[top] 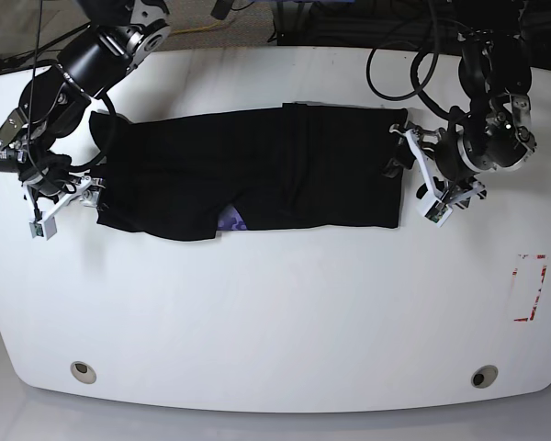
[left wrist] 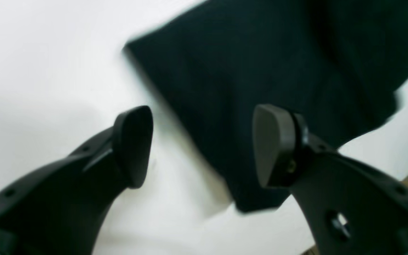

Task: Fold the T-shirt properly
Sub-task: 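Grasp the strip's end with the left gripper and fold it toward the right gripper, then grasp both strip ends and fold them inward toward each other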

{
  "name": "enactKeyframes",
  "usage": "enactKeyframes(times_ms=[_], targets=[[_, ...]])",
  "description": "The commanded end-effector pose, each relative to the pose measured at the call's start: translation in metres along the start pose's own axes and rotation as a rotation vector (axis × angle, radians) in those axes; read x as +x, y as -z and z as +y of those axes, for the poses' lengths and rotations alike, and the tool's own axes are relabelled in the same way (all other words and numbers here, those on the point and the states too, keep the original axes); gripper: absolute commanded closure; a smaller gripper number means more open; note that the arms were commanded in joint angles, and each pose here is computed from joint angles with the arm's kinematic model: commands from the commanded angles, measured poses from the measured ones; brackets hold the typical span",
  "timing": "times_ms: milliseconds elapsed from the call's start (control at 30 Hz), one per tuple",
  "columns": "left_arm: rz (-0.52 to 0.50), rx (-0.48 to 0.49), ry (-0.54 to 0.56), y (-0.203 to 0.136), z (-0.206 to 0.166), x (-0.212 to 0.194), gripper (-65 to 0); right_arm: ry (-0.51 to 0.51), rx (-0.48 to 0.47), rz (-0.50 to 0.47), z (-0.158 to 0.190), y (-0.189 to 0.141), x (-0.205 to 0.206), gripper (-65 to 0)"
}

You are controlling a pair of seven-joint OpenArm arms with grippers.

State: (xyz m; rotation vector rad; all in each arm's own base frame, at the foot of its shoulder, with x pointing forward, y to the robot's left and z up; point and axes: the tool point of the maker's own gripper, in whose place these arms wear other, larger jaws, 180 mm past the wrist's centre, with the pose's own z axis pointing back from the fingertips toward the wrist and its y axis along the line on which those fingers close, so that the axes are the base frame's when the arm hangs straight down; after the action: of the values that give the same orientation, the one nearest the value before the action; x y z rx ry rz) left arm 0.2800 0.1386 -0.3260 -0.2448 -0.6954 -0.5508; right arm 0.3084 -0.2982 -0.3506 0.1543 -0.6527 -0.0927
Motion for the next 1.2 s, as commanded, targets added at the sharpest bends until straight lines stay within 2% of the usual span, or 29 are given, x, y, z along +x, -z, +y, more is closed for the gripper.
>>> enactKeyframes(times_ms=[0,167,200,333,400,467,567,600,700,867,967,1167], targets=[[-0.021,-0.014,-0.019,0.002,0.000,-0.001,-40.3,0.070,0.023,-0.022,-0.017,0.005,0.000,-56.3],[-0.039,-0.046,-0.110,0.019,0.002,-0.019,-39.4,0.154,0.084,0.019,-0.014,0.026,-0.024,-56.3],[-0.036,-0.051,-0.130,0.023,0.002,-0.023,-37.1,0.162,0.093,0.030,-0.012,0.028,-0.028,-56.3],[-0.023,-0.067,-0.177,0.033,0.003,-0.036,-18.2,0.184,0.178,0.030,0.019,0.037,-0.043,-56.1],[-0.017,-0.071,-0.197,0.037,0.005,-0.041,-13.8,0.155,0.240,0.035,0.043,0.043,-0.046,-56.1],[-0.015,-0.073,-0.208,0.039,0.005,-0.043,-13.3,0.132,0.287,0.047,0.062,0.048,-0.050,-56.0],[-0.016,-0.070,-0.212,0.039,0.007,-0.042,-13.3,0.150,0.314,0.033,0.074,0.051,-0.054,-55.0],[-0.015,-0.070,-0.210,0.039,0.006,-0.043,-13.3,0.154,0.317,0.023,0.076,0.052,-0.054,-52.5],[-0.013,-0.070,-0.212,0.039,0.006,-0.043,-13.3,0.161,0.321,0.008,0.078,0.054,-0.052,-38.7],[-0.013,-0.075,-0.214,0.041,0.005,-0.042,-13.5,0.141,0.299,-0.015,0.067,0.048,-0.043,-1.4],[0.006,-0.113,-0.241,0.057,-0.011,-0.038,-15.3,0.082,0.251,-0.070,0.057,0.032,-0.023,0.0],[0.025,-0.202,-0.330,0.093,-0.042,-0.029,-18.7,-0.060,0.147,-0.109,0.052,-0.007,-0.003,0.0]])
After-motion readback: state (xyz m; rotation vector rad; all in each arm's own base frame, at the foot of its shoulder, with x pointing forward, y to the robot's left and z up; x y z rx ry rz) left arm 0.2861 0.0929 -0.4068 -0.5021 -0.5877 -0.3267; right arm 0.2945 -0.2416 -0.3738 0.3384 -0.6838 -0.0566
